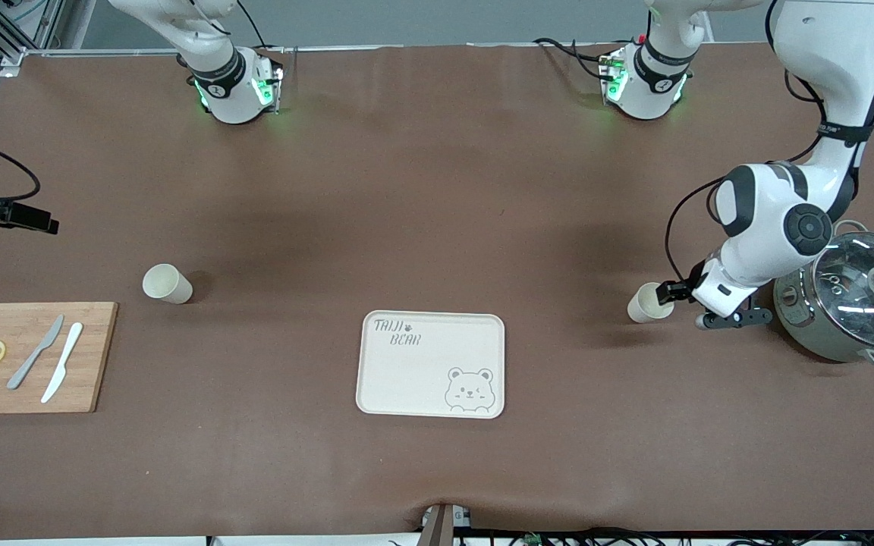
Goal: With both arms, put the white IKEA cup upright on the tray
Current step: 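Move the left gripper down to the white paper cup beside the pot, then grasp the cup with the left gripper while the right gripper reaches the other cup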
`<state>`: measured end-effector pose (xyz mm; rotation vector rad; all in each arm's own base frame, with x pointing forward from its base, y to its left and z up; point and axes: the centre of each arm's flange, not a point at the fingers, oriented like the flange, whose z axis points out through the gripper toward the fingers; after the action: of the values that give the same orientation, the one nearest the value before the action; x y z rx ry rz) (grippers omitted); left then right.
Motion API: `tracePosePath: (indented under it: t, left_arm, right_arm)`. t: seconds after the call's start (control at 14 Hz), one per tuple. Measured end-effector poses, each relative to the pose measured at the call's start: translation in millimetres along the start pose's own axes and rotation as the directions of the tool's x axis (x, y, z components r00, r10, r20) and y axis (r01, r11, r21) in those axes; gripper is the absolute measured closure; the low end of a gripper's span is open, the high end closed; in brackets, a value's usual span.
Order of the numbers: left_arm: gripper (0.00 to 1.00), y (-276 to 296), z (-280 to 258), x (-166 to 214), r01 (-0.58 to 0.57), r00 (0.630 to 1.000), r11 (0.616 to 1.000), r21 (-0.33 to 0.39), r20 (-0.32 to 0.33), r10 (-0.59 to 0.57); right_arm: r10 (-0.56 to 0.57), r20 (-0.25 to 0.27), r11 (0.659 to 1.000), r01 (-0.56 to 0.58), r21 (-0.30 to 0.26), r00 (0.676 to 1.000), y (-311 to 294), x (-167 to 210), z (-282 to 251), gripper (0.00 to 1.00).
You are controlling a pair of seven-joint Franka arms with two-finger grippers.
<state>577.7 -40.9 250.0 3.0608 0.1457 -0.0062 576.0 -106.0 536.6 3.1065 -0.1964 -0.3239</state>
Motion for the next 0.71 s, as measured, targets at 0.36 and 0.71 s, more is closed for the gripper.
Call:
tracePosePath:
  t: [0.36,0.71]
  left_arm:
    - [0.96,5.0,16.2,-2.9,0.009,1.0,1.0,-0.016,0.016,-0.009]
    - [0.97,31.2,5.8,3.0,-0.029,0.999,0.999,-0.038,-0.015,0.029]
  right_arm:
    - [0.022,0.01,1.0,-0.022,0.002,1.0,15.8,24.9,43.2,0.0]
    - [0.032,-0.01,0.999,-0.032,0.004,0.999,23.8,35.1,110.4,0.0]
